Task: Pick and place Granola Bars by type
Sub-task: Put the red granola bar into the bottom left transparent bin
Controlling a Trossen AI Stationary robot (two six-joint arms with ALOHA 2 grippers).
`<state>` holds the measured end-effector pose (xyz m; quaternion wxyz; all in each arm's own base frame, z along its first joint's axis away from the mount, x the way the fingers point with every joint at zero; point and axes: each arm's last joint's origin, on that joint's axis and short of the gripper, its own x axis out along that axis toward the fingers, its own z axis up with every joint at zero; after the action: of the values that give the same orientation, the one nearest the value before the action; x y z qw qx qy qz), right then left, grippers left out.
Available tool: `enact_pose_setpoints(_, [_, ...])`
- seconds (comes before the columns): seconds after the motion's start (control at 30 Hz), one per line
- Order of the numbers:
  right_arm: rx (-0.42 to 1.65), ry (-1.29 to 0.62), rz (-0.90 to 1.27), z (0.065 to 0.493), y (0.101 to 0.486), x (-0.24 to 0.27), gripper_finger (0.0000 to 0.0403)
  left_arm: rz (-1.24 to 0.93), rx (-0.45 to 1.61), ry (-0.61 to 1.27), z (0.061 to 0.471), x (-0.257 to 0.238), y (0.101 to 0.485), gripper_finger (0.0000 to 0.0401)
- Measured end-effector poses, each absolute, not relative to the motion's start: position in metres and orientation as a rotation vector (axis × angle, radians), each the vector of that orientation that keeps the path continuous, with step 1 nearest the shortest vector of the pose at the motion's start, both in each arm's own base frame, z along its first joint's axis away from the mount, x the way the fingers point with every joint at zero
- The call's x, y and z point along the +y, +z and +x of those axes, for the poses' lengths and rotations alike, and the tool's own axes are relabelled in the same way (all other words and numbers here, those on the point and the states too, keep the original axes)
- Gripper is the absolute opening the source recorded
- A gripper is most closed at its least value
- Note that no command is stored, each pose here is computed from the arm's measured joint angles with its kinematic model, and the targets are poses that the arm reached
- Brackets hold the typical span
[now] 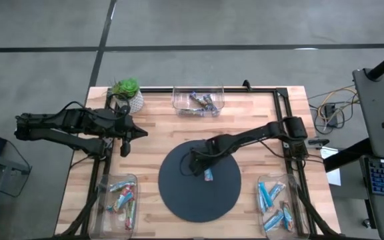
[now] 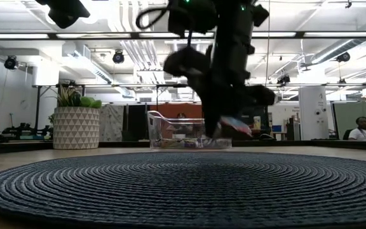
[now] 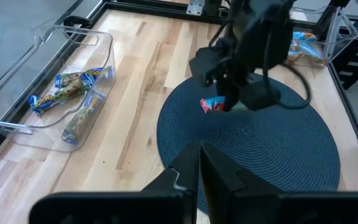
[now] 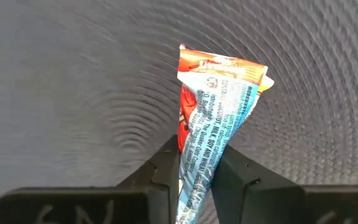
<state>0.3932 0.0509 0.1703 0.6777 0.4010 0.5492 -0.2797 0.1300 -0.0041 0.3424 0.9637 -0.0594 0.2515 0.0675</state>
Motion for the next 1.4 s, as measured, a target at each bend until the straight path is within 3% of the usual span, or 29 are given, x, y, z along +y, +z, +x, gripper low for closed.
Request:
enact_pose_setpoints(0.5, [0.932, -0.423, 0.870, 0.419, 0.236, 0.053, 0.0061, -0.117, 0.510, 0.136, 0.130, -0.004, 0.342, 0.0000])
enact_pose_setpoints(1.4, [0.609, -0.192, 0.907, 0.445, 0.264, 0.061, 0.0053, -0.109, 0.509, 0.162, 0.130, -0.003, 0.342, 0.0000])
